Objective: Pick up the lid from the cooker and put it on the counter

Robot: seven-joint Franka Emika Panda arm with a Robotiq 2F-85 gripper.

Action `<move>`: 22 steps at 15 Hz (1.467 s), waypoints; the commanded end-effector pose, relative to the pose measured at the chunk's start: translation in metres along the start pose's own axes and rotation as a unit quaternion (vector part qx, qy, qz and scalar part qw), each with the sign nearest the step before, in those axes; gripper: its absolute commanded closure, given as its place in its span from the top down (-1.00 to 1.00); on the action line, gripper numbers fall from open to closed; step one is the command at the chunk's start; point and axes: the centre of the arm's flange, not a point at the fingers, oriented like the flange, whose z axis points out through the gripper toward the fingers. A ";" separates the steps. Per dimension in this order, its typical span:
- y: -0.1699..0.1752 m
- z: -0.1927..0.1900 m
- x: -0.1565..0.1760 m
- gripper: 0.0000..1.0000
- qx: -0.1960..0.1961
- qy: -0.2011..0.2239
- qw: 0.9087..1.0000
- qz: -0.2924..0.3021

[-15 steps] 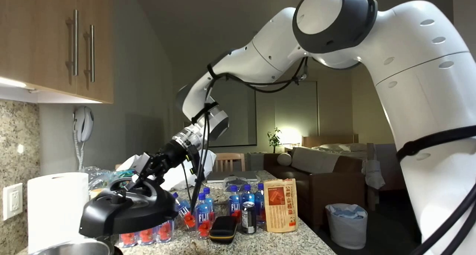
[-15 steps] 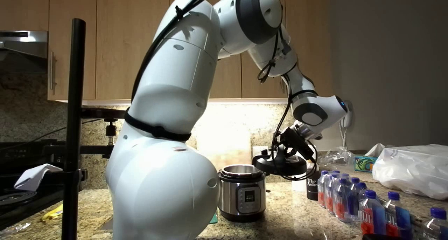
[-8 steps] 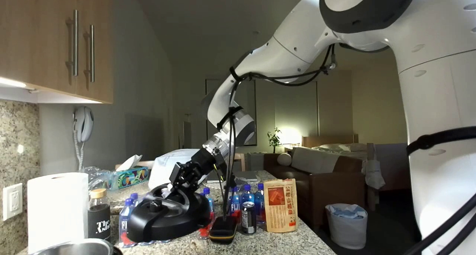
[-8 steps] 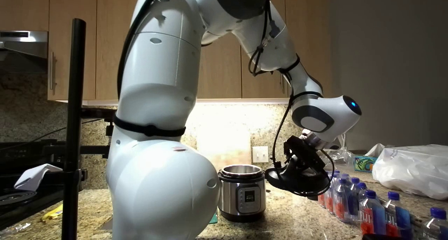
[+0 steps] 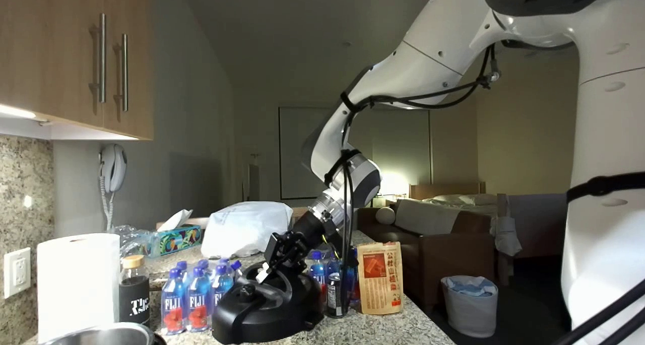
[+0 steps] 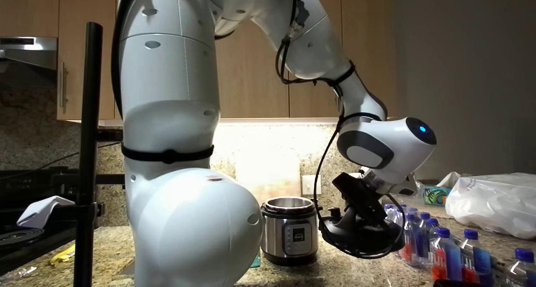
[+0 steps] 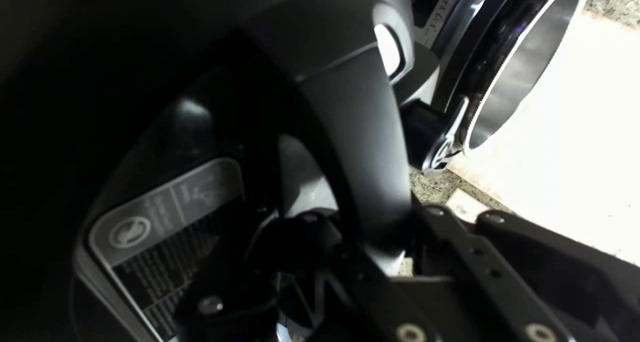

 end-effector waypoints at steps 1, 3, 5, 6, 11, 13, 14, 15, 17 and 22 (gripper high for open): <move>-0.011 -0.009 -0.009 -0.97 -0.012 0.030 0.999 0.004; 0.007 0.000 -0.010 -0.93 -0.015 0.004 1.000 0.011; 0.006 0.001 -0.011 -0.93 -0.015 0.003 1.000 0.010; 0.006 0.001 -0.011 -0.93 -0.015 0.003 1.000 0.010; 0.035 0.004 -0.016 -0.97 -0.008 -0.005 0.999 0.035; 0.055 0.001 -0.021 -0.97 -0.013 -0.004 0.998 0.053; 0.066 0.000 -0.024 -0.97 -0.016 -0.006 0.998 0.063; 0.075 -0.001 -0.027 -0.97 -0.018 -0.009 0.997 0.072; 0.093 -0.002 -0.032 -0.97 -0.024 -0.017 0.995 0.092; 0.128 0.001 -0.052 -0.97 -0.034 -0.030 0.991 0.128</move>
